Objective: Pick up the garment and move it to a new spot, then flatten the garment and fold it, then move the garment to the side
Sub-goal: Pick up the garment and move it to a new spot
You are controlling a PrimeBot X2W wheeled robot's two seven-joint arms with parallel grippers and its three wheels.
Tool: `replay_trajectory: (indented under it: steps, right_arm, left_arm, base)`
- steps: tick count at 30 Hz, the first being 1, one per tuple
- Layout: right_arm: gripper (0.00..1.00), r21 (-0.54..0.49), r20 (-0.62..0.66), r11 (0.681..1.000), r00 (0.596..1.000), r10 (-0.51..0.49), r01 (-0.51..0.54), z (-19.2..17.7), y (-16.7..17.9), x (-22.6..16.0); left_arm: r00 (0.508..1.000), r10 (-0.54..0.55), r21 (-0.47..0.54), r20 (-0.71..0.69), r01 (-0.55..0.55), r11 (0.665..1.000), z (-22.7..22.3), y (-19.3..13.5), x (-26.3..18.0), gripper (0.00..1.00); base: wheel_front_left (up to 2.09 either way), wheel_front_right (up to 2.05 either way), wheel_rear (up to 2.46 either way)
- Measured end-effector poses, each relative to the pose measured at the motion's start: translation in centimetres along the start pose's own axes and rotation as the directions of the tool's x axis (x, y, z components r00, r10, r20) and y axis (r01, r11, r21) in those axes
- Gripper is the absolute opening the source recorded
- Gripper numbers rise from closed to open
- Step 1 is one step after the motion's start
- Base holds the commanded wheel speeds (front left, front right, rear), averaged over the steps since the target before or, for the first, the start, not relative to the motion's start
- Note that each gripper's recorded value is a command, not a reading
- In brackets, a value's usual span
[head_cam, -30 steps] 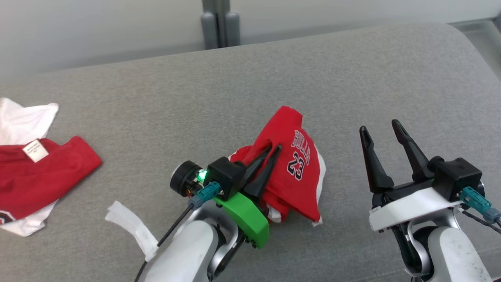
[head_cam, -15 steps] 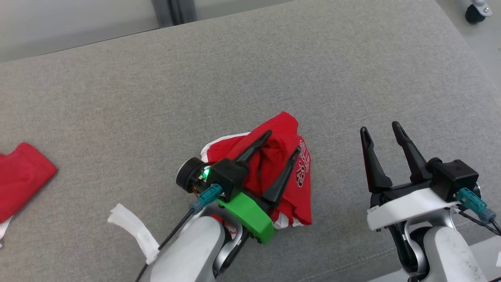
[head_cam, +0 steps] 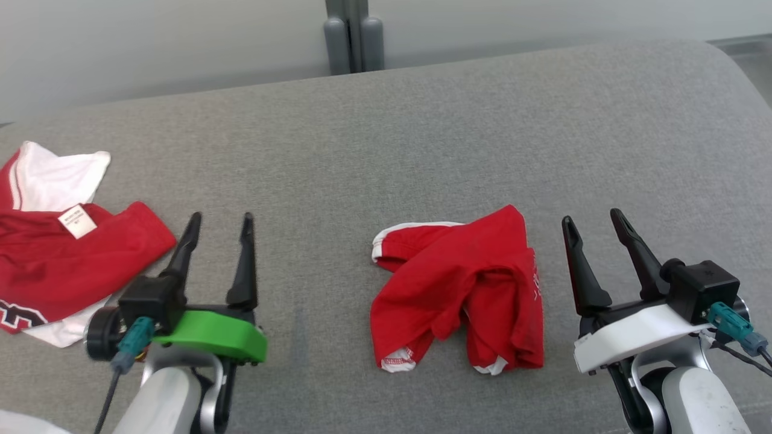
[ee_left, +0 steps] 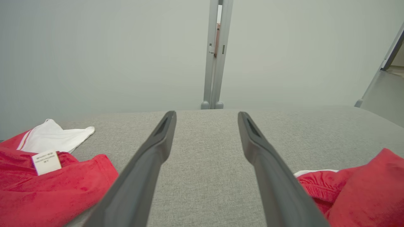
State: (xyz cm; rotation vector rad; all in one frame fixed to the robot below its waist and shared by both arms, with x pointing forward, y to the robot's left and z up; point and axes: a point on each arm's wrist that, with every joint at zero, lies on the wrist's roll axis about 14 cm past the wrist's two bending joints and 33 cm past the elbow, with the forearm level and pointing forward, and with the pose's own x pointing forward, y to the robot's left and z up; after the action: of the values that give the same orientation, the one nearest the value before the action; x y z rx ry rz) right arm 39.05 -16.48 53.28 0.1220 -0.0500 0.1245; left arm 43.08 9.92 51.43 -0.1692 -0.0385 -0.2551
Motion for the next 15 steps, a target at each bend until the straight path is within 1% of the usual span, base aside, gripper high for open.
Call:
replay_trajectory:
  steps: [3,6,10,15]
  right_arm:
    - [1.00,0.002,0.008,1.000,0.999,0.031,-0.031,0.4,1.1,-0.1]
    - [1.00,0.000,0.013,0.999,0.999,0.049,-0.049,0.7,1.7,-0.4]
    - [1.00,-0.005,0.009,0.998,0.998,0.056,-0.056,0.9,1.9,-1.1]
    - [1.00,-0.009,-0.006,0.999,0.999,0.052,-0.052,0.7,1.9,-2.3]
  left_arm:
    - [0.994,0.112,0.020,0.019,-0.112,0.993,1.0,3.7,-2.1,1.00]
    - [0.985,0.170,0.042,0.036,-0.172,0.984,1.7,5.6,-4.1,1.00]
    - [0.980,0.192,0.056,0.043,-0.195,0.979,2.1,6.2,-6.0,1.00]
    - [0.981,0.189,0.056,0.042,-0.191,0.980,2.0,5.7,-7.2,1.00]
  base:
    - [0.00,0.00,0.00]
    - [0.00,0.00,0.00]
    - [0.00,0.00,0.00]
    - [0.00,0.00,0.00]
